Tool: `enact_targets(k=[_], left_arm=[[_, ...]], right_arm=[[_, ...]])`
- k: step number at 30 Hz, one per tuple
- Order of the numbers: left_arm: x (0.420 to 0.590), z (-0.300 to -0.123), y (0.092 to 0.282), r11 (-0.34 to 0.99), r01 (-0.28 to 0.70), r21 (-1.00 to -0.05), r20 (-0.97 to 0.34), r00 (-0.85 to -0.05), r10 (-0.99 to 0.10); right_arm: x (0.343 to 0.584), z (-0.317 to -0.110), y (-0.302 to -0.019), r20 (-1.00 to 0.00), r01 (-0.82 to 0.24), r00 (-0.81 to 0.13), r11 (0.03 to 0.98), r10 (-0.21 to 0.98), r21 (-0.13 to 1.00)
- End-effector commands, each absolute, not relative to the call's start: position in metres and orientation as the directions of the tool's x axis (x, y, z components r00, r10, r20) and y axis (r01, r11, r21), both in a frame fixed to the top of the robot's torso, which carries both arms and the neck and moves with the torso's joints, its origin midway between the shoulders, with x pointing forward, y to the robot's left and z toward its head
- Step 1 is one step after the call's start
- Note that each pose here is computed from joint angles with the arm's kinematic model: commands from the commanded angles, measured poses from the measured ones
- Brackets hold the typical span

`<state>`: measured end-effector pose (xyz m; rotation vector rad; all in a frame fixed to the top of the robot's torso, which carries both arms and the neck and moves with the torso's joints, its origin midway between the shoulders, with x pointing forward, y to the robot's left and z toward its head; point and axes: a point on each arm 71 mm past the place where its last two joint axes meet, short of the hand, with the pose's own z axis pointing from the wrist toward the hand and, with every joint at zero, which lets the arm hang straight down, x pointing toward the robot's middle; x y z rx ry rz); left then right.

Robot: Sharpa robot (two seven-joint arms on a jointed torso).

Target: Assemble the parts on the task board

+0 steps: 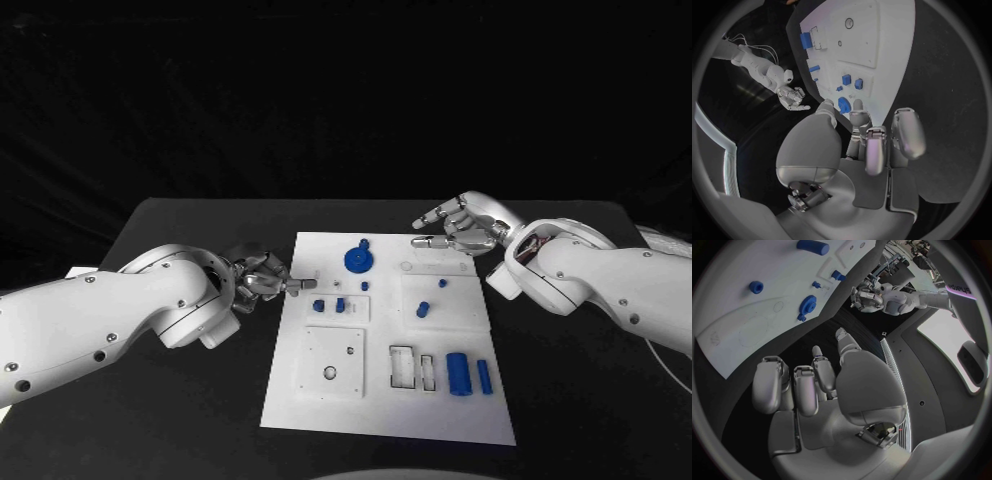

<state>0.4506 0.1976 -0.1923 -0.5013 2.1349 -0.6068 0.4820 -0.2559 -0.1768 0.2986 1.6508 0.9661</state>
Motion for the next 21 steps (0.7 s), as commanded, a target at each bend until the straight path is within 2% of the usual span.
enact_targets(k=[1,6,21], left_arm=[[0.45,-0.198,0.199,0.837,-0.167,-0.52,-0.614,-0.609,-0.503],[0.453,-0.204,0.198,0.848,-0.187,-0.496,-0.616,-0.612,-0.495],[0.456,-0.212,0.186,0.845,-0.192,-0.499,-0.612,-0.612,-0.5]], right_arm=[[0.482,-0.177,-0.254,-0.691,-0.295,-0.332,0.625,0.642,0.723],[0.482,-0.177,-0.254,-0.691,-0.296,-0.333,0.624,0.642,0.723],[0.482,-0.177,-0.252,-0.69,-0.299,-0.336,0.622,0.642,0.724]])
